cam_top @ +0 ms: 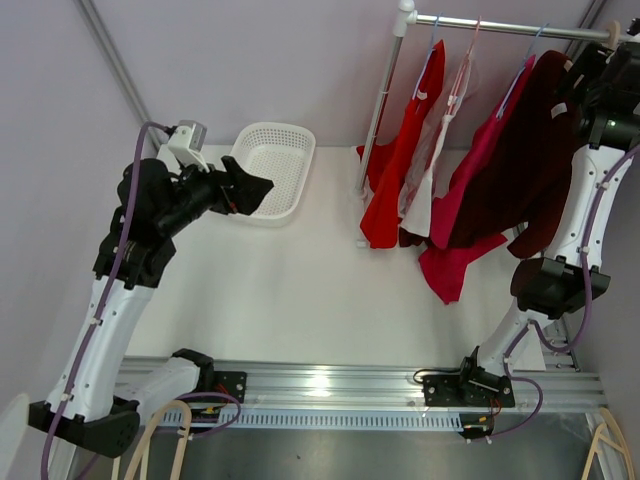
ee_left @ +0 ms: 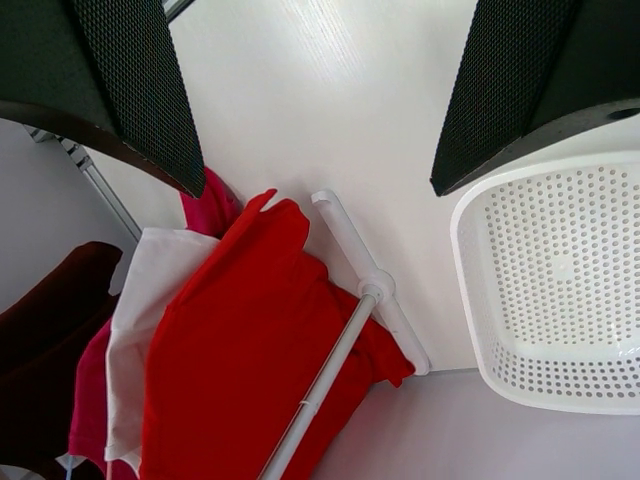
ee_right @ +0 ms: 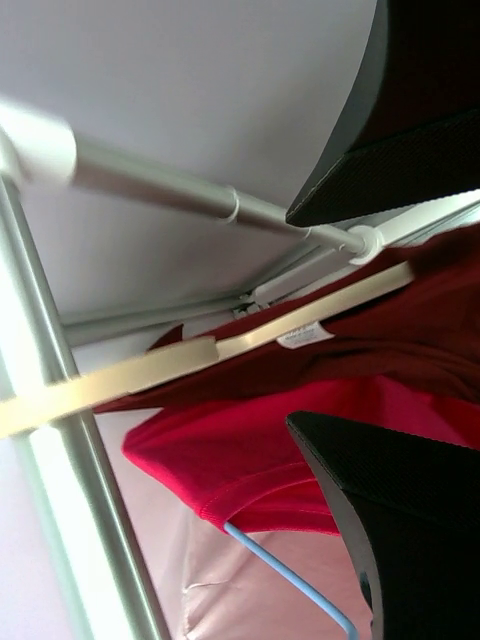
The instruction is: Remove the t-shirt from the hanger
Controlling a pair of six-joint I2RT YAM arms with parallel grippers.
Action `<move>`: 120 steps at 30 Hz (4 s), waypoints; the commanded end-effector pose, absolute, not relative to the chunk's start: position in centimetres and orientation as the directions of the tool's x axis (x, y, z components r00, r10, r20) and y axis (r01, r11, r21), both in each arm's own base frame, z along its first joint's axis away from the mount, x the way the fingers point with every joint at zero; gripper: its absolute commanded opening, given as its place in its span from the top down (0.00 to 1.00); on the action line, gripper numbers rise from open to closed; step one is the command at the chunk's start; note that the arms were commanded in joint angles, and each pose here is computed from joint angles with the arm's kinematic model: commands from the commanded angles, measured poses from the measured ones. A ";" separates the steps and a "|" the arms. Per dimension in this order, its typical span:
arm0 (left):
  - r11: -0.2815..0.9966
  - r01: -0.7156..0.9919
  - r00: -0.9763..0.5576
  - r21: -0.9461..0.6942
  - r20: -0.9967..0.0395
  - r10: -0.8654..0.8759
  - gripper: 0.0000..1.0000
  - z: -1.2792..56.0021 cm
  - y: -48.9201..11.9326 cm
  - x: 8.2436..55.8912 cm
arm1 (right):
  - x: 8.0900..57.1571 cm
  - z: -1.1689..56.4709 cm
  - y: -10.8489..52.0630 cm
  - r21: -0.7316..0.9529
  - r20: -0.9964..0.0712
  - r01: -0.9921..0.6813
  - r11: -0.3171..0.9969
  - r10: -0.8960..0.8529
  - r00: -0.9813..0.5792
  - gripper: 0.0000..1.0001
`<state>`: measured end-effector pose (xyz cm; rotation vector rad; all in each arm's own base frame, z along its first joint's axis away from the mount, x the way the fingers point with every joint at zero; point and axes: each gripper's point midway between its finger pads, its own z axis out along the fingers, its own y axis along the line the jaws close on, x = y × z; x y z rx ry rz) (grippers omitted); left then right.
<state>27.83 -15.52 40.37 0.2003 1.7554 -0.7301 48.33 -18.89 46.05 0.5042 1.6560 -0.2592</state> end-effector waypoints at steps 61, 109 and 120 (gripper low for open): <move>0.766 0.563 -0.228 -0.310 -0.949 -0.216 0.01 41.2 -16.3 28.2 | 36.0 58.4 -15.0 0.352 -0.916 0.527 0.774 0.169 0.364 1.00; 0.170 0.973 0.177 0.158 -0.979 -0.104 0.01 41.8 -45.1 12.1 | 28.0 47.6 -6.4 0.469 -0.864 0.703 0.535 0.443 0.239 1.00; 0.081 0.989 0.124 0.120 -0.991 -0.048 0.31 39.7 -46.9 10.3 | 29.3 46.8 -5.5 0.474 -0.857 0.687 0.551 0.466 0.218 1.00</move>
